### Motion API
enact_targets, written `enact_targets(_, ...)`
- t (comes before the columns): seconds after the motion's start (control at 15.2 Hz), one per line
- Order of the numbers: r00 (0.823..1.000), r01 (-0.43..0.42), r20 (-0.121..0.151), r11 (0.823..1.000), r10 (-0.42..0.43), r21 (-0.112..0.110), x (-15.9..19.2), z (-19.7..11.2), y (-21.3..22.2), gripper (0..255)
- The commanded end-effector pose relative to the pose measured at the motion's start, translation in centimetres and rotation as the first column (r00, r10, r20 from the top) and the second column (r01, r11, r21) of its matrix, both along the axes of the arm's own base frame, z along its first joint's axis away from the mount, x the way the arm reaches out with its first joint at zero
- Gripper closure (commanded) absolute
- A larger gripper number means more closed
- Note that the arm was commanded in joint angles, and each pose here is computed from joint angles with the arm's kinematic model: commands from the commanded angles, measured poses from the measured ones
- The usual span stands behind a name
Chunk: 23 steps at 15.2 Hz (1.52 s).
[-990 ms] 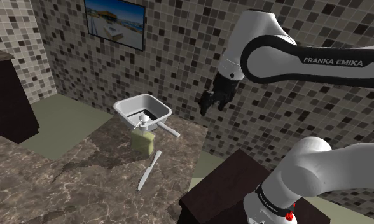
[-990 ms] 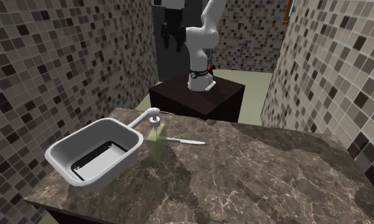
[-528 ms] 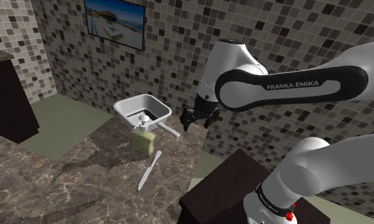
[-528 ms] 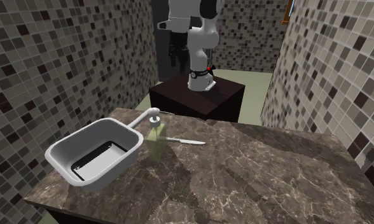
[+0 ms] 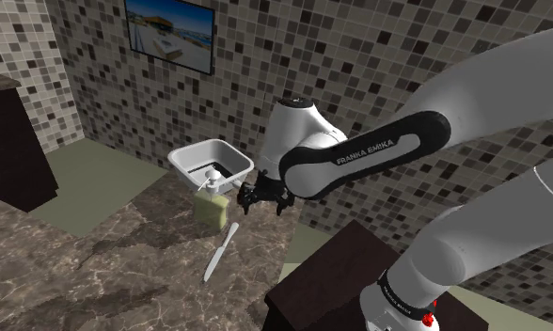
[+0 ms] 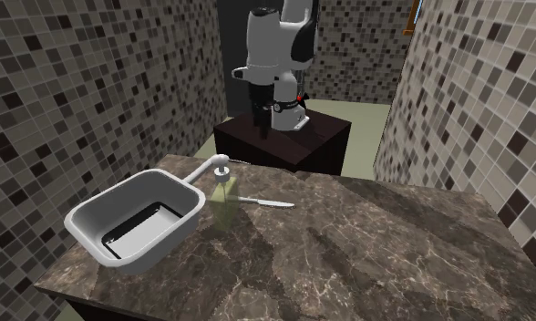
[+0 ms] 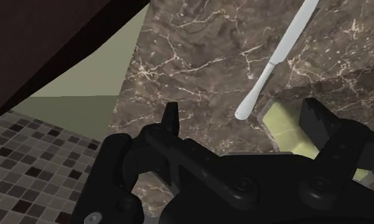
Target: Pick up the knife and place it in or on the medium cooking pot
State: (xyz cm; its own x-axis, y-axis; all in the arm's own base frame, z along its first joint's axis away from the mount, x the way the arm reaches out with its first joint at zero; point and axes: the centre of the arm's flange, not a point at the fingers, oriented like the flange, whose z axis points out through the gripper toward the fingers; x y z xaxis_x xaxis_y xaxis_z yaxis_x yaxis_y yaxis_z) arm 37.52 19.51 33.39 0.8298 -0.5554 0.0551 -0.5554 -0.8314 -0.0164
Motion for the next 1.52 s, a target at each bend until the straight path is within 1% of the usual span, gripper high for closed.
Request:
enact_targets(0.0, 0.998, 0.064, -0.004, 0.998, -0.064, 0.008, 1.0, -2.2, 1.0, 0)
enact_targets(0.2, 0.989, 0.151, -0.012, 0.988, -0.151, 0.014, 2.6, -5.5, 2.6, 0)
enact_targets(0.4, 0.972, 0.236, -0.021, 0.971, -0.236, 0.02, 4.2, -8.8, 4.0, 0)
enact_targets(0.59, 0.947, 0.32, -0.03, 0.947, -0.32, 0.024, 6.0, -12.1, 5.3, 0)
enact_targets(0.79, 0.915, 0.402, -0.039, 0.915, -0.401, 0.028, 7.8, -15.5, 6.5, 0)
enact_targets(0.86, 0.91, 0.413, -0.04, 0.91, -0.412, 0.029, 8.1, -15.9, 6.7, 0)
enact_targets(1.32, 0.91, 0.413, -0.04, 0.91, -0.412, 0.029, 8.2, -19.6, 6.7, 0)
enact_targets(1.45, 0.91, 0.413, -0.04, 0.91, -0.412, 0.029, 8.2, -19.9, 6.7, 0)
